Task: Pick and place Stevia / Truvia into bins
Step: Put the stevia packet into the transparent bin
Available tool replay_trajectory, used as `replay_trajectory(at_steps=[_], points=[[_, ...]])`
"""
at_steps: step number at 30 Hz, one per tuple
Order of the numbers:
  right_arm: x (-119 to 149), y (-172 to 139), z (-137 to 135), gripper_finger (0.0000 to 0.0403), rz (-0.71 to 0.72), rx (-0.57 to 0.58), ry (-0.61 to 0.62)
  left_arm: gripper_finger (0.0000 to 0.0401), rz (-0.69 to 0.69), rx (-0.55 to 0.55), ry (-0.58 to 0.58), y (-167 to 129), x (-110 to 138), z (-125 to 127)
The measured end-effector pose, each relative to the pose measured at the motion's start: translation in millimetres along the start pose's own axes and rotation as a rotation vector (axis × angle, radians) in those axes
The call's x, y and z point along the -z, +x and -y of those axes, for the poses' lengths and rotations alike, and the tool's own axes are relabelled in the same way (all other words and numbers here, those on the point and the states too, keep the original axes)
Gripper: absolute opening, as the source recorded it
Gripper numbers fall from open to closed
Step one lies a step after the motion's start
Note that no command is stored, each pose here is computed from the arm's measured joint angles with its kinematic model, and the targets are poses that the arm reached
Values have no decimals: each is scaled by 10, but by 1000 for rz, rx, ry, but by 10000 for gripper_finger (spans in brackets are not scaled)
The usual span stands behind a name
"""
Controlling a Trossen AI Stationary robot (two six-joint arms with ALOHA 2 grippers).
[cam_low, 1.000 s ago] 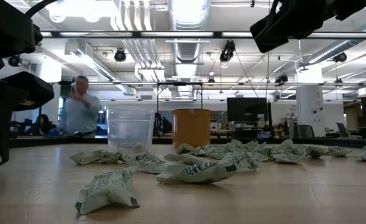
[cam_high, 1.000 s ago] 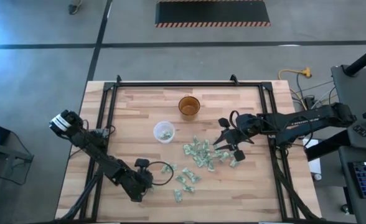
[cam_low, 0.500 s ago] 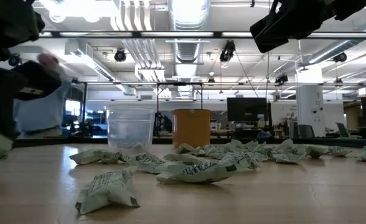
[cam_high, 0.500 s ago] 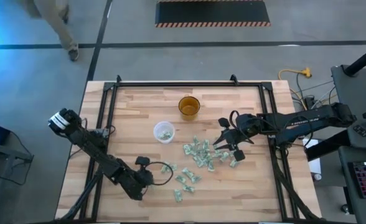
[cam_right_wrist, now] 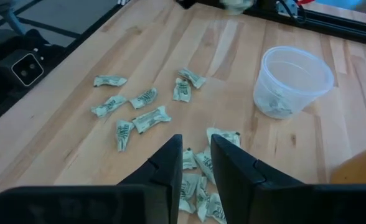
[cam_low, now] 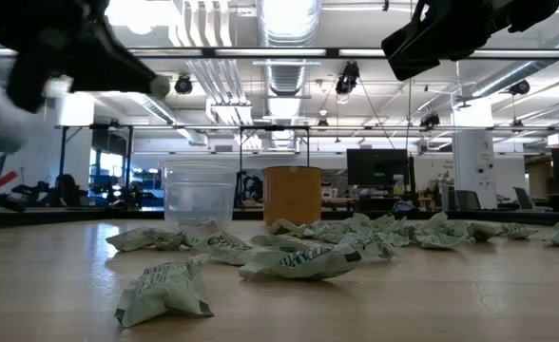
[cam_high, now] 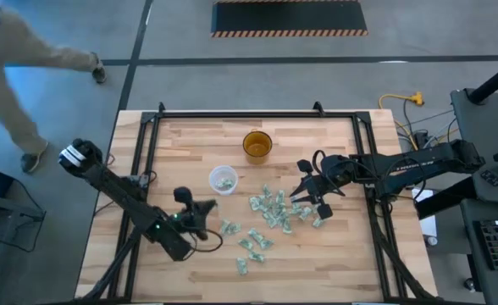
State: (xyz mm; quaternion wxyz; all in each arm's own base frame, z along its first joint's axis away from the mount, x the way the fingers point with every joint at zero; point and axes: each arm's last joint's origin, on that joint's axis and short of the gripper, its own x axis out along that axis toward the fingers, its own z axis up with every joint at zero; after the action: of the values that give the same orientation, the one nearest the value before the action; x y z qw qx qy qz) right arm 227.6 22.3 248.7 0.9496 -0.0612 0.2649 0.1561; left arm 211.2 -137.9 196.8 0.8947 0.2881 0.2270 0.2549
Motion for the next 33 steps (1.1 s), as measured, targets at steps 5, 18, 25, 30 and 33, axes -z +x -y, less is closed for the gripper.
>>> replay_trajectory(at_steps=[5,18,25,30,33], points=[[0,0,0,68,0,0,-7,8,-88,10,-48,298,-10,-232],[7,0,-1,68,-6,-2,-6,9,-264,53,-66,846,148,-566],[50,12,-6,68,-21,-5,8,63,-275,80,-62,856,164,-568],[126,34,-15,68,-38,-8,21,129,-274,78,-63,856,163,-569],[236,62,-28,68,-69,-12,80,158,-271,78,-64,849,159,-572]])
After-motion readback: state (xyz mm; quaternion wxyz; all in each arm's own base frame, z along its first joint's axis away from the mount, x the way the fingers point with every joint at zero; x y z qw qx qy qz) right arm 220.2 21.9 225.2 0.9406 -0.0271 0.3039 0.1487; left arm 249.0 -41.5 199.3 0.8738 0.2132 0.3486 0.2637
